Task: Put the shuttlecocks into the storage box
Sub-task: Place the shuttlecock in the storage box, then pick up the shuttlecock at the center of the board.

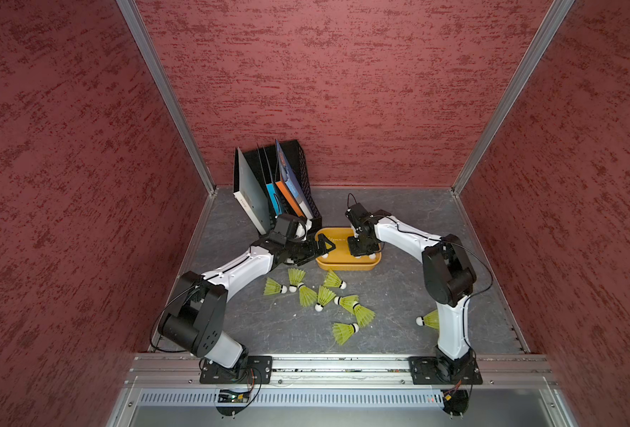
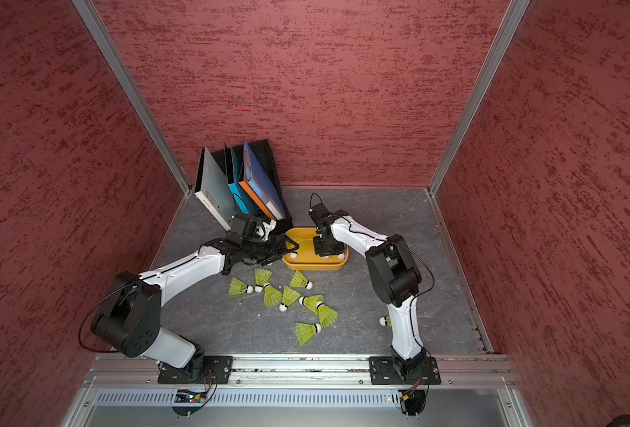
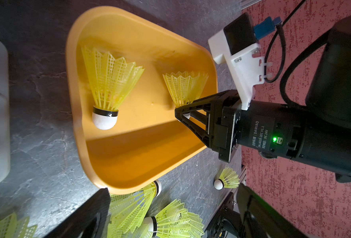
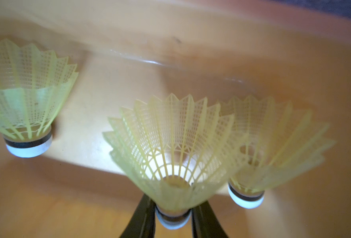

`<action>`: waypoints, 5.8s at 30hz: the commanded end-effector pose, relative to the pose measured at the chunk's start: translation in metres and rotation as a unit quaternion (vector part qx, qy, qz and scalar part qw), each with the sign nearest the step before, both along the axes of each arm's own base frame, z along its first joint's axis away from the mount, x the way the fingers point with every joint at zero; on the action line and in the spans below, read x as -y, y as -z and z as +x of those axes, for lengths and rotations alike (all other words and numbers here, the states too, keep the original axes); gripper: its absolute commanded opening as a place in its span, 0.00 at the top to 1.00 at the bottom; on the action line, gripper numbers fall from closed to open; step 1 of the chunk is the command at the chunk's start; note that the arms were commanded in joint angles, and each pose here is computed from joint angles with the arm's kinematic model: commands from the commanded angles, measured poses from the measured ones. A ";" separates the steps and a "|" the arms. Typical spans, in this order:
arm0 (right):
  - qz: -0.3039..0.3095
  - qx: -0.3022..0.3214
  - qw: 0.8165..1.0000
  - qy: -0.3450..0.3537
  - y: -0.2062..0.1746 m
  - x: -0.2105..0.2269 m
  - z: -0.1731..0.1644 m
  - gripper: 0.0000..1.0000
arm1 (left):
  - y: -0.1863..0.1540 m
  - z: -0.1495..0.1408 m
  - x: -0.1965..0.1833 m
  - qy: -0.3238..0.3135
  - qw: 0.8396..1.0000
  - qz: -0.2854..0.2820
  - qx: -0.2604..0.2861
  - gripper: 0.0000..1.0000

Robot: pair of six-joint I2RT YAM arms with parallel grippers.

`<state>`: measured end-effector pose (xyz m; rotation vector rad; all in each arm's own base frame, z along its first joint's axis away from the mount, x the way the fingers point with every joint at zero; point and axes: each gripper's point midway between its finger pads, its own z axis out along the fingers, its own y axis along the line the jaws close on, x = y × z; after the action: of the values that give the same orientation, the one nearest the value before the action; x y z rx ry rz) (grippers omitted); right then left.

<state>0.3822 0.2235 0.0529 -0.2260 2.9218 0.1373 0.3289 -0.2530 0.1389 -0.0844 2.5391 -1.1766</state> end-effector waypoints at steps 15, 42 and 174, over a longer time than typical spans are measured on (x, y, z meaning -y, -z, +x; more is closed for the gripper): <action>-0.016 -0.016 0.999 0.032 0.011 0.004 0.005 0.70 | -0.009 0.002 0.006 0.018 1.000 -0.003 0.019 0.00; -0.007 -0.020 0.997 0.073 0.010 0.003 0.007 0.68 | -0.009 0.000 0.006 0.022 1.000 0.001 0.020 0.00; 0.313 0.019 0.948 0.048 -0.094 -0.007 -0.226 0.02 | 0.121 -0.154 0.001 0.217 0.903 0.350 0.125 0.59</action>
<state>0.1536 0.2245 0.1391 0.0306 2.6993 0.9736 0.1732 -0.2501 0.0191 0.7683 2.6457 -0.2759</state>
